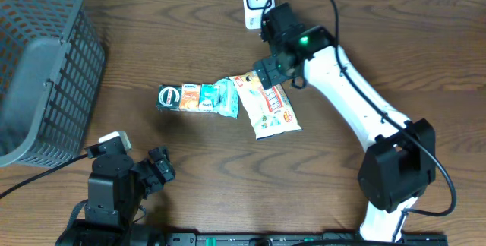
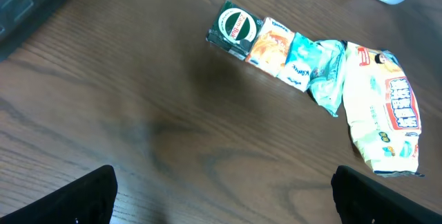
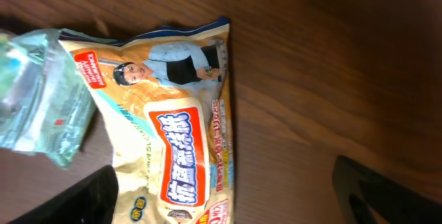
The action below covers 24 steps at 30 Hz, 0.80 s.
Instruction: Scan the item barcode
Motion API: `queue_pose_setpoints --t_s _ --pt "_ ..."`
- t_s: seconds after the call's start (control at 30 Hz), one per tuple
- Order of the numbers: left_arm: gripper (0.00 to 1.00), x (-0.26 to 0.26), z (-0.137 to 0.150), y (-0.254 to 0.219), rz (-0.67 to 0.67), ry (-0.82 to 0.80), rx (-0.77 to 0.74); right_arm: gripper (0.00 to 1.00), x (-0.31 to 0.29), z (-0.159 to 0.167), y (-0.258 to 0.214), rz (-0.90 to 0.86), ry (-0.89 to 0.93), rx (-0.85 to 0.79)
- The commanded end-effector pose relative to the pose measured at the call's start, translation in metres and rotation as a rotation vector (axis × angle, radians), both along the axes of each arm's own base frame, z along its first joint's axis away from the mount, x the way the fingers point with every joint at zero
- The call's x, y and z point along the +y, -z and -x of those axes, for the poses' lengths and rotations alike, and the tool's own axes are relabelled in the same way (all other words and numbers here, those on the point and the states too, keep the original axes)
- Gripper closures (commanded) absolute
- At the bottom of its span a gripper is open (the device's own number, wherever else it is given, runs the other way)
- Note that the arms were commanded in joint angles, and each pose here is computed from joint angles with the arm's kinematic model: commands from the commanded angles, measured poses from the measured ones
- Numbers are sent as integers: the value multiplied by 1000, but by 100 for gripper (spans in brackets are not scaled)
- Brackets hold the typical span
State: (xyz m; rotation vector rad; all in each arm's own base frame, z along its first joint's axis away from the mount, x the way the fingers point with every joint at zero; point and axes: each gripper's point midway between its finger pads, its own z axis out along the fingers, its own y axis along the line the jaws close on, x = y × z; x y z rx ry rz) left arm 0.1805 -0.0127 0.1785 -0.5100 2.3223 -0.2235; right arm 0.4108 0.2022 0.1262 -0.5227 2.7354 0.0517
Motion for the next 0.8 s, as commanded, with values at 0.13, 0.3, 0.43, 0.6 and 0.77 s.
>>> queue_pose_setpoints --t_s 0.13,0.3,0.43,0.6,0.77 --pt "2 1 0 -2 -2 -3 -7 18 2 6 14 -73 0 43" --pt "2 1 0 -2 -2 -3 -7 22 -1 6 30 -78 36 42" --pt "3 1 0 -2 -2 -3 -7 27 -1 4 41 -93 63 35" --pt "3 1 0 -2 -2 -2 -7 29 1 9 55 -105 54 53" --pt "3 1 0 -2 -2 -3 -7 32 10 21 73 -134 32 116"
